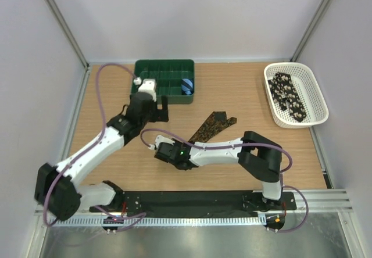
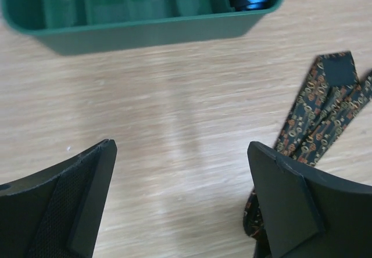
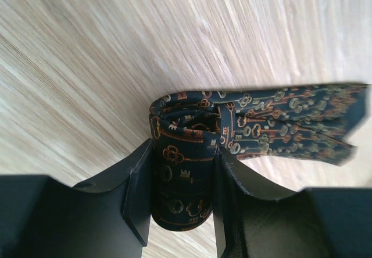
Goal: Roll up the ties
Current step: Roll the tie
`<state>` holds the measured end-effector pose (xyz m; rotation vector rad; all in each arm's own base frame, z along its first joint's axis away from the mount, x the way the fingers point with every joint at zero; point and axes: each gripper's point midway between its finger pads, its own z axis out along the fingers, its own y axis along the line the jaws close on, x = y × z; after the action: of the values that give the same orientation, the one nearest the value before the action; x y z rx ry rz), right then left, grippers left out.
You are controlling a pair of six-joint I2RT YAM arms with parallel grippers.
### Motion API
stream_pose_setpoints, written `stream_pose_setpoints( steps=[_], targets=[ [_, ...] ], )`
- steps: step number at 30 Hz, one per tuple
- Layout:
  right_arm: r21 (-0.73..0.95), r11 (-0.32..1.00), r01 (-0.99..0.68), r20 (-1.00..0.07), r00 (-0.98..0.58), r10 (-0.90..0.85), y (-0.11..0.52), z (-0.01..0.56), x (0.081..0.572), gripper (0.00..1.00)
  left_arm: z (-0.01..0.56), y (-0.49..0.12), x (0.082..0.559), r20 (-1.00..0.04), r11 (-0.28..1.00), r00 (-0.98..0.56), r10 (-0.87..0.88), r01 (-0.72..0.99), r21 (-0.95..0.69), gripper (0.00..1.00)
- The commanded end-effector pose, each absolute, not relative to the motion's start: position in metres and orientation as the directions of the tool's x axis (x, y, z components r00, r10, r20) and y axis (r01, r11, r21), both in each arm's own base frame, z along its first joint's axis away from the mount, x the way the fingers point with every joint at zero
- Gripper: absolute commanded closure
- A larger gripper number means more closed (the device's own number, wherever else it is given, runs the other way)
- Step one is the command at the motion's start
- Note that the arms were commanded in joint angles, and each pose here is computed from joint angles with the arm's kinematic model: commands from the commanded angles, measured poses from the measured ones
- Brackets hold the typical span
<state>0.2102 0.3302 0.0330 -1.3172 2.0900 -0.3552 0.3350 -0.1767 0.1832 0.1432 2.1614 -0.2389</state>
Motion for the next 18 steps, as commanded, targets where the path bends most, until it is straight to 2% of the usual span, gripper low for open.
stream_pose_setpoints(
  steps=[1, 3, 6, 10, 13, 18],
  targets=[
    [-0.287, 0.552, -0.783, -0.515, -0.36, -0.778, 0.35, 0.037, 0.197, 0.9, 0.215, -0.149, 0.341, -0.916, 0.972, -0.34, -0.214, 0.021, -0.235, 0.0],
    [-0.204, 0.592, -0.78, -0.553, -0.407, -0.727, 0.346, 0.043, 0.204, 0.9, 0.215, -0.134, 0.336, -0.919, 0.959, -0.277, -0.281, -0.036, -0.282, 0.0],
    [-0.035, 0.604, -0.796, -0.59, -0.471, -0.655, 0.346, 0.044, 0.204, 0.9, 0.214, -0.131, 0.326, -0.924, 0.943, -0.201, -0.324, 0.013, -0.334, 0.0],
    [0.203, 0.543, -0.815, -0.611, -0.539, -0.58, 0.351, 0.044, 0.192, 0.9, 0.196, -0.128, 0.308, -0.925, 0.942, -0.213, -0.314, 0.055, -0.332, 0.0],
    [0.288, 0.508, -0.812, -0.613, -0.564, -0.553, 0.349, 0.043, 0.19, 0.9, 0.193, -0.123, 0.303, -0.922, 0.932, -0.183, -0.343, 0.058, -0.358, 0.0],
    [0.448, 0.458, -0.768, -0.576, -0.64, -0.509, 0.343, 0.043, 0.194, 0.9, 0.184, -0.142, 0.294, -0.925, 0.916, -0.205, -0.319, 0.185, -0.357, 0.0]
  ],
)
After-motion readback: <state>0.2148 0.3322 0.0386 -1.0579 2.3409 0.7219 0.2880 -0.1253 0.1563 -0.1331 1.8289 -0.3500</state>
